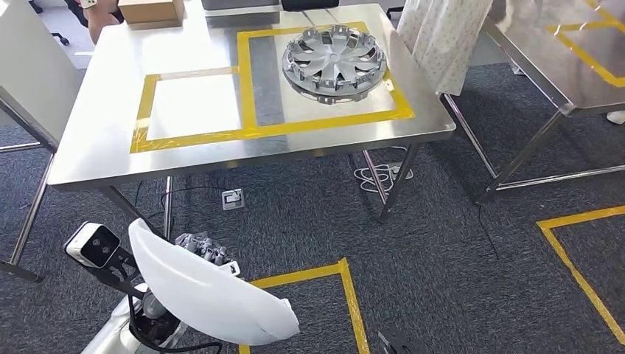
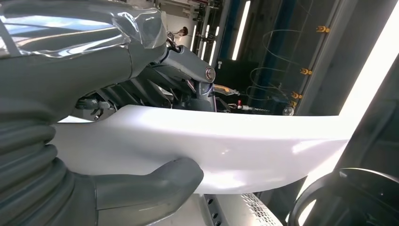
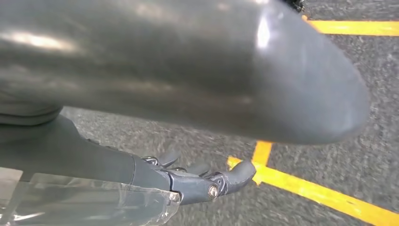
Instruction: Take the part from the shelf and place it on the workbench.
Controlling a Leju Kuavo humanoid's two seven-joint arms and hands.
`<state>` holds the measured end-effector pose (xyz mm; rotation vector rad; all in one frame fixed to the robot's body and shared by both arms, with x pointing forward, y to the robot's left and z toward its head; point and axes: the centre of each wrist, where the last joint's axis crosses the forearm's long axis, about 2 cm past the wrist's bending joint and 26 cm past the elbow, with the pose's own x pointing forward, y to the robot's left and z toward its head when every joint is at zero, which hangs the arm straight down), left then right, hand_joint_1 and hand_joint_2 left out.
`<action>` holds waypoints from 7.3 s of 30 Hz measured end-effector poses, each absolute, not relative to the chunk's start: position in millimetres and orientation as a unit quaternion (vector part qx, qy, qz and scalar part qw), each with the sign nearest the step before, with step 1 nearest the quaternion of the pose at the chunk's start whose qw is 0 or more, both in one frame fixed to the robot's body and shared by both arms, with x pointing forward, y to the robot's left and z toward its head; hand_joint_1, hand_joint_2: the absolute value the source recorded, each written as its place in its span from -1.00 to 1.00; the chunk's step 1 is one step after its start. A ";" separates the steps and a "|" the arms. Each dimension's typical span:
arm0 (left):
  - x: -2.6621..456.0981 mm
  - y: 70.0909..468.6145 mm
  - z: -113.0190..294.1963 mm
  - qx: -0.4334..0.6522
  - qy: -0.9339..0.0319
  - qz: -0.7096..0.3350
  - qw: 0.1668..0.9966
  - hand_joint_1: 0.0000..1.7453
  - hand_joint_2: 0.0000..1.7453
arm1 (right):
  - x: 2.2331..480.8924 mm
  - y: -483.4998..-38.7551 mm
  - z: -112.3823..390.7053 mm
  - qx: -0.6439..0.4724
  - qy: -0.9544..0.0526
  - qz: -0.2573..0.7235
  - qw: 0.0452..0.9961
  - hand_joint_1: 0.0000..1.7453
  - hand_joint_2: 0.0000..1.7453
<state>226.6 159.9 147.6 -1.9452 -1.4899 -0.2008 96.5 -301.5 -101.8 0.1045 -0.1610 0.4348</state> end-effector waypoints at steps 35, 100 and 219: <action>227.5 159.0 149.3 -0.746 -0.572 -0.077 0.332 1.00 1.00 | 93.3 -308.0 -102.4 0.045 -0.076 0.216 0.972 -1.00 -1.00; 227.8 152.4 152.7 -0.755 -0.554 -0.106 0.334 1.00 1.00 | 62.6 -298.7 -108.3 0.059 -0.076 0.196 0.976 -1.00 -1.00; 340.5 100.1 145.2 0.197 -0.718 -0.613 0.264 -1.00 -1.00 | 39.5 -282.7 -111.4 0.042 -0.100 0.158 0.981 -1.00 -1.00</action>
